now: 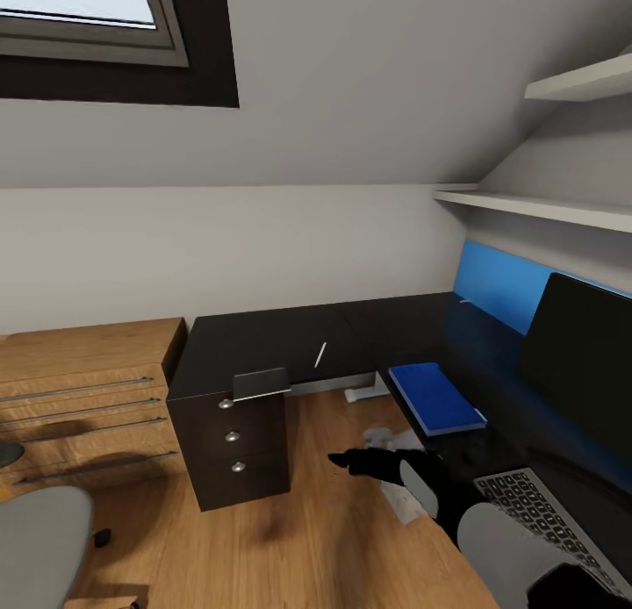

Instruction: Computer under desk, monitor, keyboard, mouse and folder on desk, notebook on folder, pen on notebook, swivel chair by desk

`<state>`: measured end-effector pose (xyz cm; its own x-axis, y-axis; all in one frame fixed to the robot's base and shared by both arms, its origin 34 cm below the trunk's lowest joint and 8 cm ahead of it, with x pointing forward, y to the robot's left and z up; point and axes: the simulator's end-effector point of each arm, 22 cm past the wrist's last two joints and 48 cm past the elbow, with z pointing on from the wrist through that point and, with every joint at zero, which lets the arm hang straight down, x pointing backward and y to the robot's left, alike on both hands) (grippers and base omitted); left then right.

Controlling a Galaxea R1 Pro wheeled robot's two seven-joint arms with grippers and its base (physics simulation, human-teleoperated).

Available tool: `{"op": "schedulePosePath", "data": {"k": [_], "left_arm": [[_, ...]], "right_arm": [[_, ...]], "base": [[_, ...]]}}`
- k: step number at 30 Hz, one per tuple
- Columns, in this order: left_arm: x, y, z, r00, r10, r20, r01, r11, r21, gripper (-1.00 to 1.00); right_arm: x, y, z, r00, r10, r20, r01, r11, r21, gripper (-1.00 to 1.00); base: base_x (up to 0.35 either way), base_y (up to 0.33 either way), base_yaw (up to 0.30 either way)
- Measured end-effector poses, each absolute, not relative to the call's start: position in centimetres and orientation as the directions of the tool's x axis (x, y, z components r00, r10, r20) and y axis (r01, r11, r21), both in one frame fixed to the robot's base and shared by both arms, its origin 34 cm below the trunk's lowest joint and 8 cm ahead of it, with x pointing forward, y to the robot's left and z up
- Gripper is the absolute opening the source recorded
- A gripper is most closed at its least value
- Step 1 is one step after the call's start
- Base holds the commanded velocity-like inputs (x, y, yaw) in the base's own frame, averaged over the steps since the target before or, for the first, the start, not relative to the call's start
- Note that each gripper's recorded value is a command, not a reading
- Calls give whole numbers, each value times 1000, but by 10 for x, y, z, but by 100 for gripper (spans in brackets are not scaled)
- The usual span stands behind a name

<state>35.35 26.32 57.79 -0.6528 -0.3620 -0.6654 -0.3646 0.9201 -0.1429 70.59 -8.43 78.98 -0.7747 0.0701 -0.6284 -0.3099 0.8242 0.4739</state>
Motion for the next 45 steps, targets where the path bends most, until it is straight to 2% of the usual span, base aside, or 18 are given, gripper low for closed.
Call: {"op": "schedulePosePath", "data": {"k": [5, 11, 25, 45], "left_arm": [[353, 263, 578, -653, -362, -665, -365, 920, -143, 100], [353, 264, 578, -653, -362, -666, -365, 920, -142, 100], [353, 263, 578, -653, -362, -665, -365, 920, -142, 100], [353, 266, 578, -653, -363, -665, -369, 919, -140, 100]], "right_arm": [[686, -54, 769, -750, -138, -647, -428, 847, 316, 100], [670, -42, 743, -749, -236, -619, -442, 874, 202, 100], [654, -78, 699, -679, -209, -704, -375, 923, 88, 100], [595, -83, 660, -658, -175, -732, -362, 926, 104, 100]], "base": [[0, 0, 0], [0, 0, 0], [0, 0, 0], [0, 0, 0]]}}
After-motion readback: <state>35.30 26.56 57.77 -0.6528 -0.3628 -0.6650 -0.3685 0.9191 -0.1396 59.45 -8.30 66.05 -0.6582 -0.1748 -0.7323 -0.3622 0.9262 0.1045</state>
